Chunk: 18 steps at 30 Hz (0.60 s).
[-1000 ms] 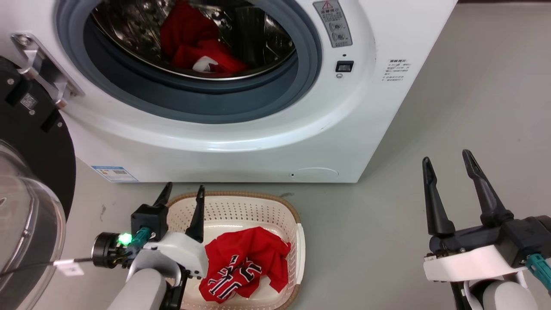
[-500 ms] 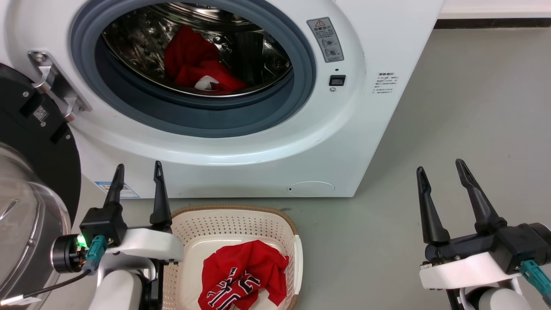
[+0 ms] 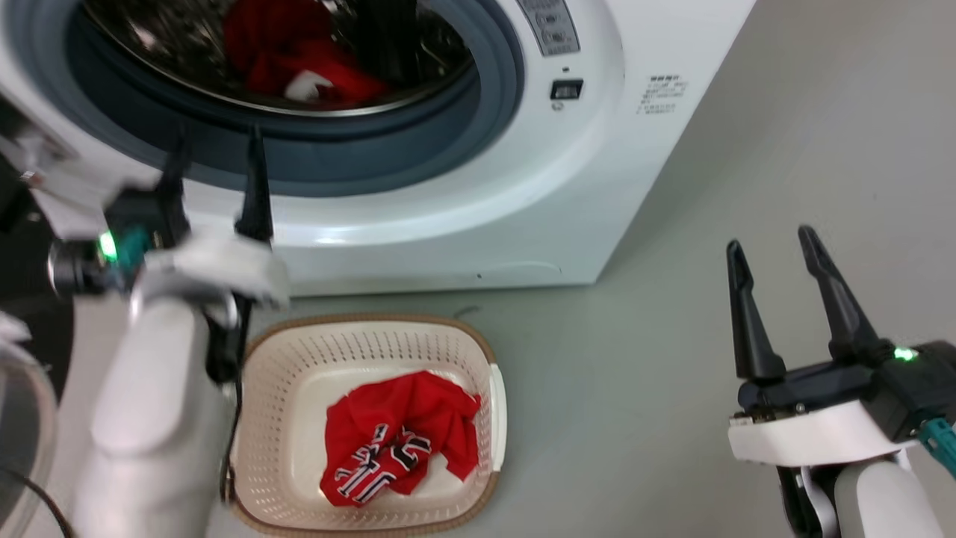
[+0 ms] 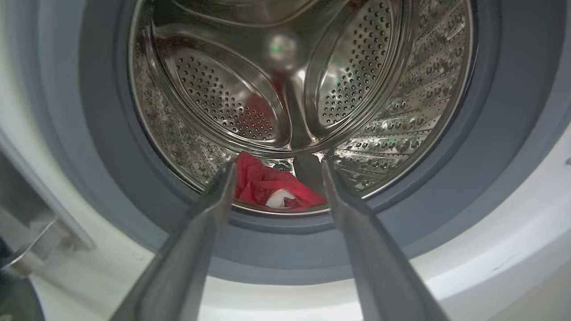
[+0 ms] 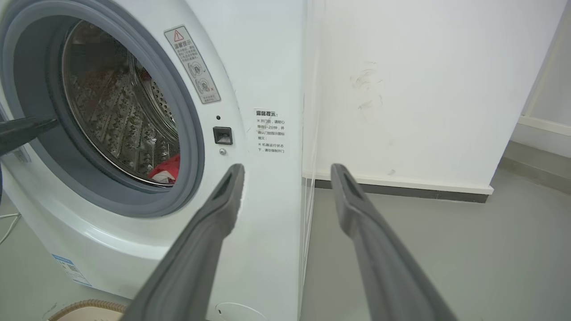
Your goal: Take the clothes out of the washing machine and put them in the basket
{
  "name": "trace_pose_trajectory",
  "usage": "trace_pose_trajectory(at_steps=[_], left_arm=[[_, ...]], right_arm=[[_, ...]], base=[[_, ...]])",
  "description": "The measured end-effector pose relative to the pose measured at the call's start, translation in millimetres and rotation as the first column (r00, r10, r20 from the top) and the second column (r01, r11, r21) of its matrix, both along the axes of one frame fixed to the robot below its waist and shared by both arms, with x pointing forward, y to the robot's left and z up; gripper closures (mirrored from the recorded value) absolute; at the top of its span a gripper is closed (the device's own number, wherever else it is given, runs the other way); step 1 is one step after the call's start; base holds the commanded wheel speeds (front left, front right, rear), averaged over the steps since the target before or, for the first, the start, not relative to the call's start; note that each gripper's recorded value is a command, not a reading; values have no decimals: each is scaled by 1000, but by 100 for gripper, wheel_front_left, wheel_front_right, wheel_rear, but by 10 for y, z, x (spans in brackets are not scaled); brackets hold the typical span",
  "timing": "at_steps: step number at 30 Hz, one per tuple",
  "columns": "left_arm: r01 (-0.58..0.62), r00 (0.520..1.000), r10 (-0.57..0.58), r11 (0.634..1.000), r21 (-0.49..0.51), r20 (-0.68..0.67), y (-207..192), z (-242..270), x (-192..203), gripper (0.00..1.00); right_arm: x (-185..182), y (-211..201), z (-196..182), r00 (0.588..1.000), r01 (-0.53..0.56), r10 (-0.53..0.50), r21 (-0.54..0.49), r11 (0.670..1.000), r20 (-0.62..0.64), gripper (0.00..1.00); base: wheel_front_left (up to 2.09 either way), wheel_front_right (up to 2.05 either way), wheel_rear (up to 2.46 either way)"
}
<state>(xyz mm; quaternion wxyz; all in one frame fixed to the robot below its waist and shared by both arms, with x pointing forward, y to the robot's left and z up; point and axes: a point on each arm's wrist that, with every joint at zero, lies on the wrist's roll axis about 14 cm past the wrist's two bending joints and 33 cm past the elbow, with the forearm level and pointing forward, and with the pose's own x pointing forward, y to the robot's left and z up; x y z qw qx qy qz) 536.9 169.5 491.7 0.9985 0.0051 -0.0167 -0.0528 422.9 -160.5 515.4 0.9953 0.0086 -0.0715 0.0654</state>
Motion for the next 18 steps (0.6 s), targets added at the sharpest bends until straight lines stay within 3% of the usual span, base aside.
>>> trace_pose_trajectory(at_steps=[12,18], left_arm=[[121,973,-97,987,102,-211,-234,-426,1195,0],[170,908,-96,974,149,-408,-283,-888,1566,0]], right_arm=[[355,-169,-365,997,41,-40,-1,999,-65,0],[458,-283,-599,991,68,-68,-3,998,-112,0]], base=[[0,0,0],[0,0,0]])
